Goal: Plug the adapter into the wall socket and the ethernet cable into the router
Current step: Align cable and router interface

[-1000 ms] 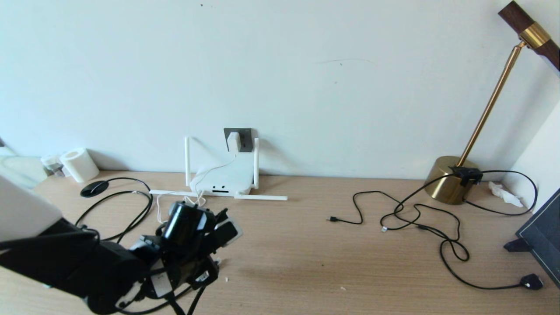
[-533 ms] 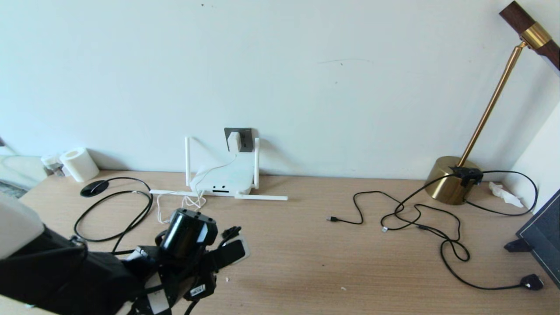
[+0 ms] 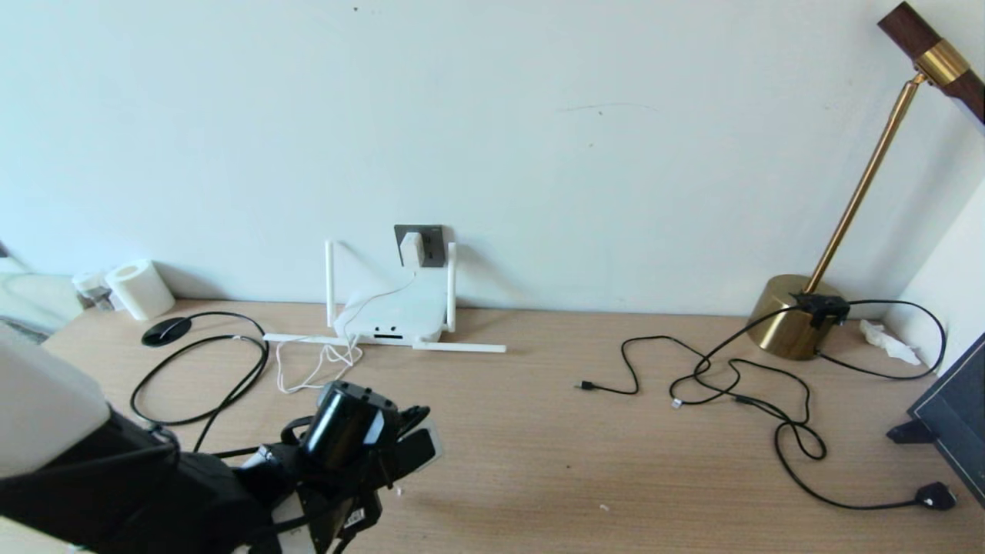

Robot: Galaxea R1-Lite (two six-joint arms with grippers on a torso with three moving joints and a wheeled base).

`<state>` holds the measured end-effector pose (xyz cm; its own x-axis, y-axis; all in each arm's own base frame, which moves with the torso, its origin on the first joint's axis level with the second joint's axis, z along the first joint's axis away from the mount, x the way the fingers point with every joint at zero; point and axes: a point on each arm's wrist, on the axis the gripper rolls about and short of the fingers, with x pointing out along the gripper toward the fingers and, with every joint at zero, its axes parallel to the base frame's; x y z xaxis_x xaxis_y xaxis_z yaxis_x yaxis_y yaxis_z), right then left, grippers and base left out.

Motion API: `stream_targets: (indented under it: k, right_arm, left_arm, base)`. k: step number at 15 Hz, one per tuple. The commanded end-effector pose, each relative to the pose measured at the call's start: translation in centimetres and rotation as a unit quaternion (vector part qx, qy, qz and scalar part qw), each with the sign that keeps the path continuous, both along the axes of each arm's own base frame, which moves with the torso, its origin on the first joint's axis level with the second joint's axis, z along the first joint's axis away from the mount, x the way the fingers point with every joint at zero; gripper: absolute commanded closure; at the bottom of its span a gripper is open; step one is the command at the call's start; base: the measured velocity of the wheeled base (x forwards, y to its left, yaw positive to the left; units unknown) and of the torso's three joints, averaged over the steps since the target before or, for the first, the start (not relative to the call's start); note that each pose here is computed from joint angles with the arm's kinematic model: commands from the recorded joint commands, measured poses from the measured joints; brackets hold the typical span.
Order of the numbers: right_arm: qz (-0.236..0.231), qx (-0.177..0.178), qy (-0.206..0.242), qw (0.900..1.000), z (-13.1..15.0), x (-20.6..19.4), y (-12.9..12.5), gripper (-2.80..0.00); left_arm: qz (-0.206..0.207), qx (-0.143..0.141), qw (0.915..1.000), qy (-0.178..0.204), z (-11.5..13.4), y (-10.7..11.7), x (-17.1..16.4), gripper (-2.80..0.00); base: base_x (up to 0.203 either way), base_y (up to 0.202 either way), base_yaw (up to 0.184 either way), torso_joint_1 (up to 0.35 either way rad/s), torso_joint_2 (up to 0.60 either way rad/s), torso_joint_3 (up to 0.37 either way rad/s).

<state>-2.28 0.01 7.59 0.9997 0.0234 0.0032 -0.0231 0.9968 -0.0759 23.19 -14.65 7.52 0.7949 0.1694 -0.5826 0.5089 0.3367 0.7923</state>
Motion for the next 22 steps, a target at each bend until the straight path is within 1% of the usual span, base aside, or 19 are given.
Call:
stream_targets:
  k: [1,10,20,22]
  right_arm:
    - [0.001,0.000,-0.001,1.000,0.0,0.0,0.0,0.00]
    - [0.001,0.000,0.000,1.000,0.0,0.0,0.0,0.00]
    - [0.001,0.000,-0.001,1.000,0.0,0.0,0.0,0.00]
    - [0.001,0.000,-0.001,1.000,0.0,0.0,0.0,0.00]
  left_arm:
    - [0.006,0.000,1.0000,0.002,-0.4,-0.3,0.6,-2.80]
    - [0.031,0.008,0.9993,0.021,-1.6,0.8,1.5,-2.80]
    - [0.031,0.001,0.9994,0.014,-1.8,0.0,2.7,-2.80]
    - [0.031,0.004,0.9994,0.017,-2.1,0.0,2.8,-2.80]
  base:
    - [0.000,0.000,0.000,0.000,0.00,0.000]
    - [0.000,0.000,0.000,0.000,0.00,0.000]
    - [0.000,0.000,0.000,0.000,0.00,0.000]
    - [0.000,0.000,0.000,0.000,0.00,0.000]
